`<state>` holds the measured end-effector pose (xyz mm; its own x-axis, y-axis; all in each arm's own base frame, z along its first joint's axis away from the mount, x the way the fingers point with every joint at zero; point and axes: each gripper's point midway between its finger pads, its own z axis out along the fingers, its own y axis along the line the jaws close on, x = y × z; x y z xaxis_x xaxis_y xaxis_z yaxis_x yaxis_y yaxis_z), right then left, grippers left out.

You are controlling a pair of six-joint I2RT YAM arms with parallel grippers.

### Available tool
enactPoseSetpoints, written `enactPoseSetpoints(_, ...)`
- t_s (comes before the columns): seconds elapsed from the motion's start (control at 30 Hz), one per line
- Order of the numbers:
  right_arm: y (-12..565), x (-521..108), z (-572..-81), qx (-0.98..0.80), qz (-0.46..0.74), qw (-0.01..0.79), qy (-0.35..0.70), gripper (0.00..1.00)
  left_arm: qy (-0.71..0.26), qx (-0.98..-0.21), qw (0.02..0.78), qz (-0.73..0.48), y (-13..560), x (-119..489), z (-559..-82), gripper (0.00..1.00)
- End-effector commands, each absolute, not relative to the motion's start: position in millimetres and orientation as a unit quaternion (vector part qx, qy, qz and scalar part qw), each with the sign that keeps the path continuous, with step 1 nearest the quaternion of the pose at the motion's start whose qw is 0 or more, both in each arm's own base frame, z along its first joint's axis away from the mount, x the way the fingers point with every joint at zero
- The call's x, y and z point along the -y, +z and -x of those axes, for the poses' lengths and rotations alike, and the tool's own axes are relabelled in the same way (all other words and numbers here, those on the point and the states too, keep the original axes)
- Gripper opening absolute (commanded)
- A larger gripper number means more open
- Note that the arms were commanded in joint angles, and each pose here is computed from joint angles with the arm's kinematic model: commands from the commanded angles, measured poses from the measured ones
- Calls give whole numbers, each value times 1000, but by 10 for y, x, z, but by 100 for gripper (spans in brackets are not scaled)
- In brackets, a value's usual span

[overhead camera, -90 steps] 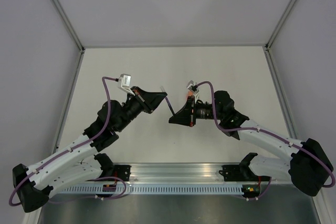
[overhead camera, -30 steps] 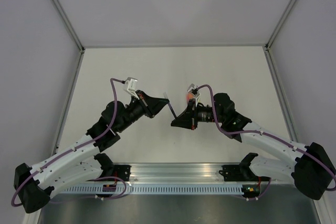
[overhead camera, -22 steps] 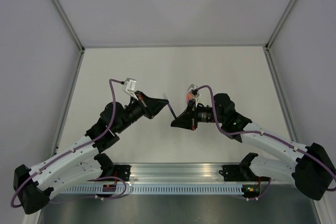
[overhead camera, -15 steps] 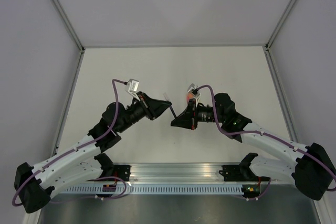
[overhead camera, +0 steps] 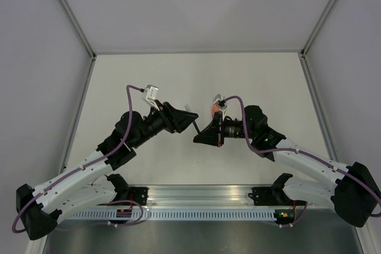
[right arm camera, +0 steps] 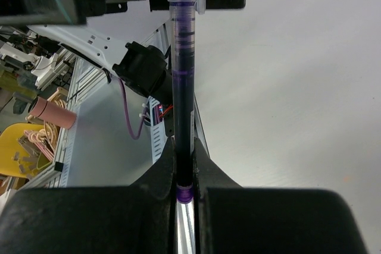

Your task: Insert the pens into the pen caps

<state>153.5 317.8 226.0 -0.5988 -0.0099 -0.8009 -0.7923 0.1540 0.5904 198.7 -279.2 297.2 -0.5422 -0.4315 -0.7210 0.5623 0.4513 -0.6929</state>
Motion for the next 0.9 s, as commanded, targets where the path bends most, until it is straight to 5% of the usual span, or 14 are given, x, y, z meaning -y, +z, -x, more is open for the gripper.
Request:
enactPoseSetpoints(0.0,2482,-3211,-1512,-649,311,357,596,0,-494,-700,514,-32,3206,2698,-2115,72)
enactPoseSetpoints(0.5,2485,-3218,-1468,-645,317,352,599,0,-475,-705,526,-21,3308,2660,-2201,67)
enactPoseSetpoints(0.7,2476,-3232,-1454,-645,319,349,600,0,-472,-706,528,-24,3324,2664,-2208,56)
enactPoseSetpoints(0.87,2477,-3251,-1454,-646,320,345,602,0,-492,-714,494,-68,3206,2813,-2075,6)
